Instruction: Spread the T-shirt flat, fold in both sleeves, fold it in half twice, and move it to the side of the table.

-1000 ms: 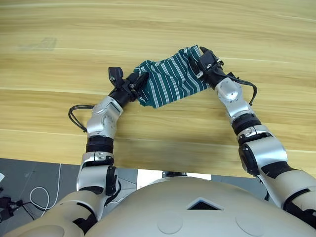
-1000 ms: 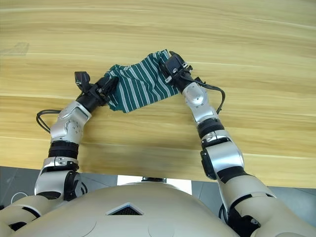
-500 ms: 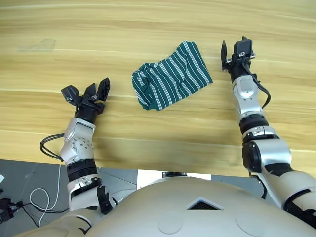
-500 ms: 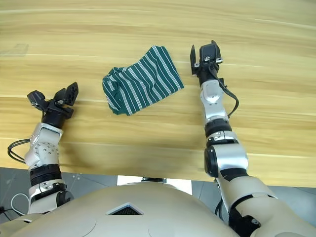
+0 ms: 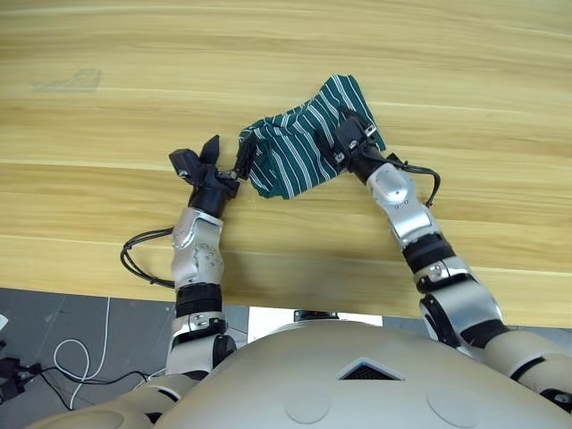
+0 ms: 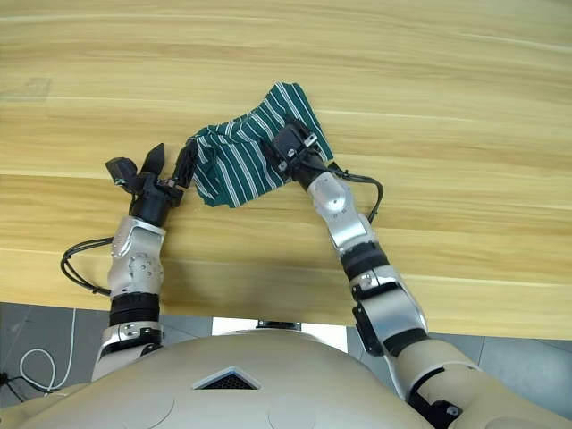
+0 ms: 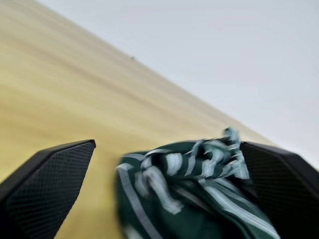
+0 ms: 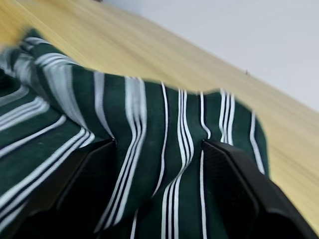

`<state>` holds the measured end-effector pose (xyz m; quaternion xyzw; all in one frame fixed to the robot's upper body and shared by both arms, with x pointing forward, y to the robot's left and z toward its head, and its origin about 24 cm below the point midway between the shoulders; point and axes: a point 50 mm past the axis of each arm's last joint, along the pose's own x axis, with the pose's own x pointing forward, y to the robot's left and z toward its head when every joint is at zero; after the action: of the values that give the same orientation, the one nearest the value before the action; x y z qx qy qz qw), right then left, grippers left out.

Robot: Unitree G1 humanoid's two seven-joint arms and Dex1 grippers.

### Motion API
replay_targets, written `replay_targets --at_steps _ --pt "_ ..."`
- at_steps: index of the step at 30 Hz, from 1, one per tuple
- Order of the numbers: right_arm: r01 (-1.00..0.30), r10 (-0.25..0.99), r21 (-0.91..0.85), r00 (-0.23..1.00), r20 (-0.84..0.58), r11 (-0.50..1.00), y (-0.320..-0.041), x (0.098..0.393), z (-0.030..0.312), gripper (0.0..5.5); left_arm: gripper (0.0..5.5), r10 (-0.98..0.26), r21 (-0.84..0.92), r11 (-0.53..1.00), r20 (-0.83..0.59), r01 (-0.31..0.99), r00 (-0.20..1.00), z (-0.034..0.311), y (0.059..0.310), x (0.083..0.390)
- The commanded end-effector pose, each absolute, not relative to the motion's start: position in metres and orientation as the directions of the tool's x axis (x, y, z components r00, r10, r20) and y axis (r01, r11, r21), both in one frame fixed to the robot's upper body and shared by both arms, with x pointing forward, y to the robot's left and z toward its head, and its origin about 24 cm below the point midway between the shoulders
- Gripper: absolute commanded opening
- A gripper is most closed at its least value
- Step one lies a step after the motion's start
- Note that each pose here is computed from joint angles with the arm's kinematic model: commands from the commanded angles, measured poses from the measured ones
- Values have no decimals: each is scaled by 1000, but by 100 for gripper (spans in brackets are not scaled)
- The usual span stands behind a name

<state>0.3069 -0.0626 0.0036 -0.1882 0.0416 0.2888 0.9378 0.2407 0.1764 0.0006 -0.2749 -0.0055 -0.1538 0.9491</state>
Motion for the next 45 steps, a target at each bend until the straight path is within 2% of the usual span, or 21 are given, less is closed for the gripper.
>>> replay_targets --at_steps 1,5,9,12,14,16,19,23,26,33,39,42,44,45 --pt "-521 476 -310 854 -211 795 -59 328 9 319 538 -296 -515 795 133 321 946 8 165 248" --pt "-430 352 -286 891 -288 856 -71 344 8 319 538 -296 -528 780 164 338 941 21 159 246" --pt "-349 233 -241 885 -403 906 -77 347 -1 319 538 -291 -548 758 202 355 935 33 155 240" --pt "-79 34 -74 879 -476 994 -103 354 -1 319 538 -260 -568 752 211 335 942 34 155 238" --pt "183 -174 -33 842 -510 982 -144 354 -3 319 538 -235 -576 757 199 308 951 30 159 234" --pt "417 -379 -47 765 -520 908 -189 348 -5 319 538 -198 -583 765 189 272 962 26 168 227" --pt "620 -559 -68 648 -518 782 -230 335 -6 319 538 -139 -591 778 168 213 976 19 179 217" --pt "850 -761 -96 407 -505 518 -289 306 -8 319 538 -63 -595 792 142 136 988 12 187 199" --pt "922 -831 -109 278 -481 371 -314 292 -4 319 538 8 -594 801 128 70 992 8 198 183" --pt "984 -866 -83 96 -490 155 -325 282 1 319 538 120 -597 802 107 -32 987 5 212 150" --pt "989 -861 -64 83 -502 132 -316 287 2 319 538 155 -590 804 96 -69 983 3 218 142" --pt "978 -892 -11 185 -412 208 -307 303 17 319 538 155 -585 808 91 -73 984 1 218 140" --pt "884 -866 29 462 -192 466 -278 336 44 319 538 165 -584 808 91 -82 982 1 220 137" --pt "764 -763 6 644 -61 645 -249 353 57 319 538 170 -583 807 88 -88 981 -1 219 135"
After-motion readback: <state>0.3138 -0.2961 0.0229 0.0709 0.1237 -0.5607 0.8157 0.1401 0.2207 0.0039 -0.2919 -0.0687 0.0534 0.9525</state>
